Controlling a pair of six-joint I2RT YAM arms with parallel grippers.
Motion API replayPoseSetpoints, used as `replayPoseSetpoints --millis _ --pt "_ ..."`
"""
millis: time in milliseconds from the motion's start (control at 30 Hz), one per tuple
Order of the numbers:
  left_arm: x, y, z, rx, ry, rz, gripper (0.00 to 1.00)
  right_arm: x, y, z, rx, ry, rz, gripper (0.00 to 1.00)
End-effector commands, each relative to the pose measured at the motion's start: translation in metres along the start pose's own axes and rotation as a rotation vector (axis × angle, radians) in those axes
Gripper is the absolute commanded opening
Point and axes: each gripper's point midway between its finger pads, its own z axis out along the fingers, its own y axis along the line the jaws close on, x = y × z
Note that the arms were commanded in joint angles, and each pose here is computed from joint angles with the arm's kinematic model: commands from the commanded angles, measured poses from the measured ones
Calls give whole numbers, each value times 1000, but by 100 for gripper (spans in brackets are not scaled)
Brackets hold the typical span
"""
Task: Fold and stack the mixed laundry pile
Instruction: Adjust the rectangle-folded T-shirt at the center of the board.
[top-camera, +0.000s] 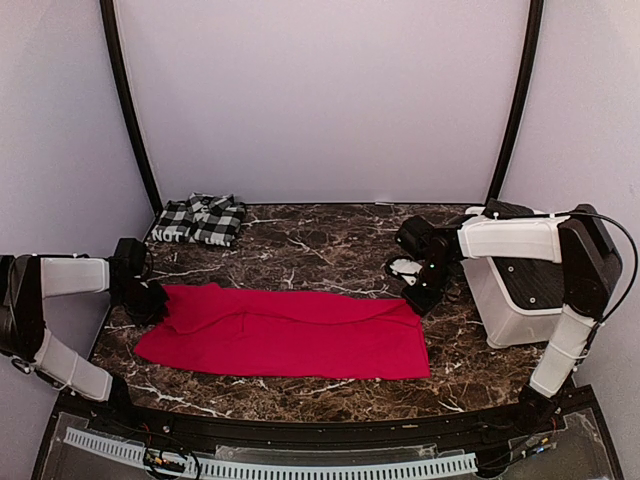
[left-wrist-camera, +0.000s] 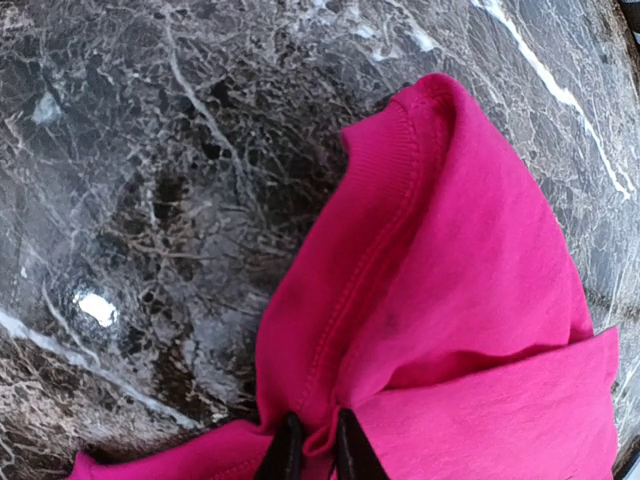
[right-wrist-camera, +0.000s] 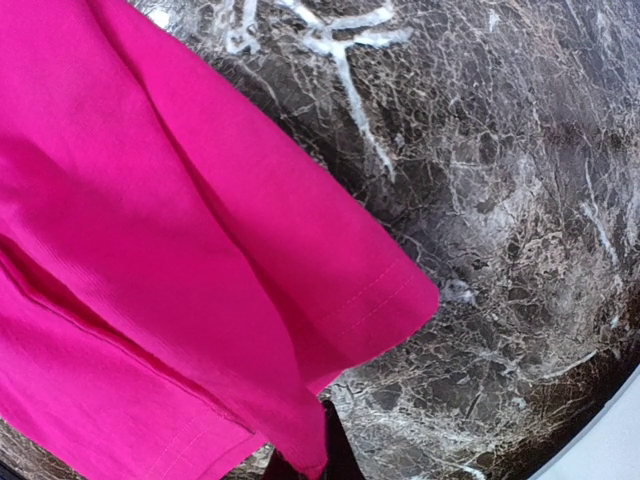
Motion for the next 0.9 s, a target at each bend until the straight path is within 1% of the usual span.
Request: replayPoseSetpoints --millis 0,67,167,233,400,567,733,867 --pt "-5 -7 -9 34 -24 33 10 -9 -1 -10 11 -33 8 0" --pt "-6 -7 -12 34 -26 35 10 -9 0 -10 8 -33 9 0" --pt "-6 -6 -14 28 -25 34 18 -9 0 -10 8 -33 9 0" --pt "-5 -6 -14 22 -15 34 20 -9 -1 -10 9 -34 11 0" --pt "-6 -9 -21 30 -19 39 20 -9 0 -10 9 -33 10 0" --pt "-8 -12 -26 41 -27 51 12 -9 0 -10 8 -31 13 0" --pt "-8 -16 -23 54 -17 55 1 -8 -1 -10 13 -31 14 0" --pt "-8 -19 -20 63 -5 59 0 -9 -3 -11 22 -35 17 0"
